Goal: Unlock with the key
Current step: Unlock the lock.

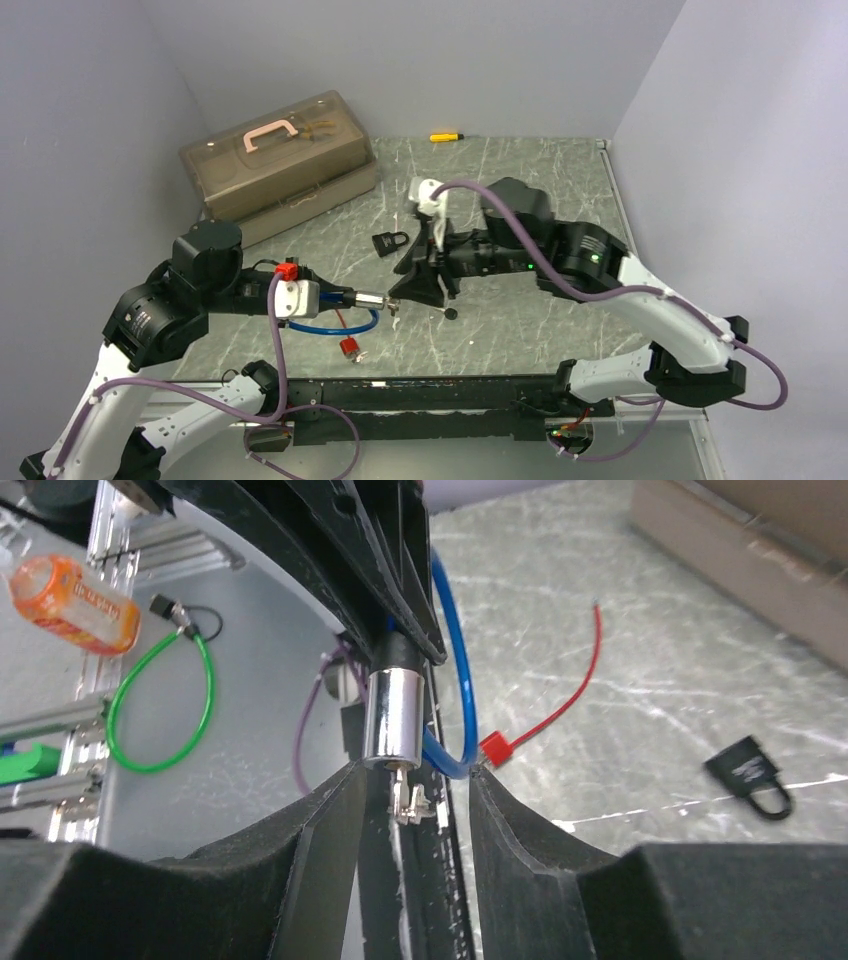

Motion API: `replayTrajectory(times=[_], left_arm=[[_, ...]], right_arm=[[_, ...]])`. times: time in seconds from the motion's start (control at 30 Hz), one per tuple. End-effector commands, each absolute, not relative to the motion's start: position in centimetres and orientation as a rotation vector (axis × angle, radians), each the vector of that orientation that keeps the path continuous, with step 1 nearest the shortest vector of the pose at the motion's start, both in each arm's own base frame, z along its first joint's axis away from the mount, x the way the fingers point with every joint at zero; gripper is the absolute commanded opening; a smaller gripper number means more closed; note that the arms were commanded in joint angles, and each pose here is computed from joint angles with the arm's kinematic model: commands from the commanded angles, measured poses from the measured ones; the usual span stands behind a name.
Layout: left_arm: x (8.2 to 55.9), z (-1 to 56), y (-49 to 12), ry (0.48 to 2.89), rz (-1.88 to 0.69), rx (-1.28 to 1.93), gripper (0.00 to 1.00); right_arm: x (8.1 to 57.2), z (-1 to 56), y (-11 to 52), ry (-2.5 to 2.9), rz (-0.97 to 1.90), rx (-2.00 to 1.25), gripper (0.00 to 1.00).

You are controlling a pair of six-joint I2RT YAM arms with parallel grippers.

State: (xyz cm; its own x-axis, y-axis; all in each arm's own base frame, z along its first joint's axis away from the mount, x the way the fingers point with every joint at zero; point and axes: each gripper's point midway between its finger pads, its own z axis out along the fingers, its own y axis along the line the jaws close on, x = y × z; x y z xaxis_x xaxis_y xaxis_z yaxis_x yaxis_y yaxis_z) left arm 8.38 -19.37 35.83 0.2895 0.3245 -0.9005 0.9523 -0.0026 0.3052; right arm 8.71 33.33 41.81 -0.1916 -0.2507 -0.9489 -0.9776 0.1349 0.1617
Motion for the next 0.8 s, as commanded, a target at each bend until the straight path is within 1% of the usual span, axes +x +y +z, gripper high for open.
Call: replayTrajectory(times=[0.0,0.3,0.57,0.77], left_arm=[[7.9,38.2,-19.6,1.106,-0.766,1.519,0.00],[7.8,38.9,-19.3,1.084,-0.752,1.510,0.00],[7.8,39.0,-19.2,1.078,-0.746,1.503,0.00],[7.9,39.5,-19.0,1.070,-0.722,1.496,0.00]], right_arm=[[7.6,41.5,34.8,1.588,1.242,-1.263,0.44],[8.1,40.7,34.8,1.630,1.248,-1.244,0.38],[8.5,40.1,34.2,1.668,1.245,-1.228,0.40],[8.5,39.6,34.5,1.684,1.252,-1.236,0.38]])
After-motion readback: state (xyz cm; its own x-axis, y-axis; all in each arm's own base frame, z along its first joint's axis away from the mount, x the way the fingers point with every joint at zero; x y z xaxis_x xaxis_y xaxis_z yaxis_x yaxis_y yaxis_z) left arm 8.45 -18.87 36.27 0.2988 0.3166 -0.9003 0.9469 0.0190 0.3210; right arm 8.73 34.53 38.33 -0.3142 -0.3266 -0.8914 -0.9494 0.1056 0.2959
